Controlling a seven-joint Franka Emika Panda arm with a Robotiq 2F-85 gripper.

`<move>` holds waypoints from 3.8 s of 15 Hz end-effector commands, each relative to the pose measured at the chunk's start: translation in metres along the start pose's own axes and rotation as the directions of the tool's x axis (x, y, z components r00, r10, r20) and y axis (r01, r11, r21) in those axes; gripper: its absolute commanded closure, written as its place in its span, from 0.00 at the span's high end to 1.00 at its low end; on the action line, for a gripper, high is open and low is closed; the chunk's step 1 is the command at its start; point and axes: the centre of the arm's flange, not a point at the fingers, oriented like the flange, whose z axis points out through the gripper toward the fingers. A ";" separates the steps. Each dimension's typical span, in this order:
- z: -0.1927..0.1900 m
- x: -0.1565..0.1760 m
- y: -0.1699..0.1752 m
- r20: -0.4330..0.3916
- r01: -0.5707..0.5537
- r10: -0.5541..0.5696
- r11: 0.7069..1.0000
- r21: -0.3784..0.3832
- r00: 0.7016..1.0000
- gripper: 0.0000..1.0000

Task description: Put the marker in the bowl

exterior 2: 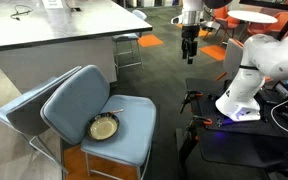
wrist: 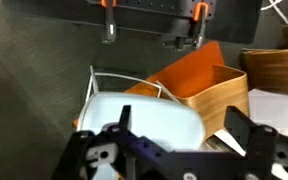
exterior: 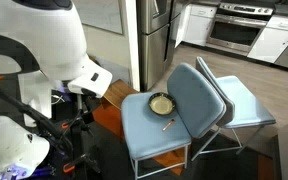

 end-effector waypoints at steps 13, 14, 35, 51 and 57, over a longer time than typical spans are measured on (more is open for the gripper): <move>0.000 0.021 -0.005 0.019 0.007 -0.007 1.000 -0.026 1.000 1.00; 0.001 0.033 -0.010 0.026 0.034 -0.033 0.998 -0.048 0.999 1.00; 0.255 0.369 0.021 0.213 0.339 -0.291 0.910 -0.238 0.933 1.00; 0.365 0.420 0.090 0.172 0.395 -0.363 0.892 -0.219 0.916 1.00; 0.380 0.422 0.110 0.162 0.394 -0.365 0.894 -0.215 0.917 0.80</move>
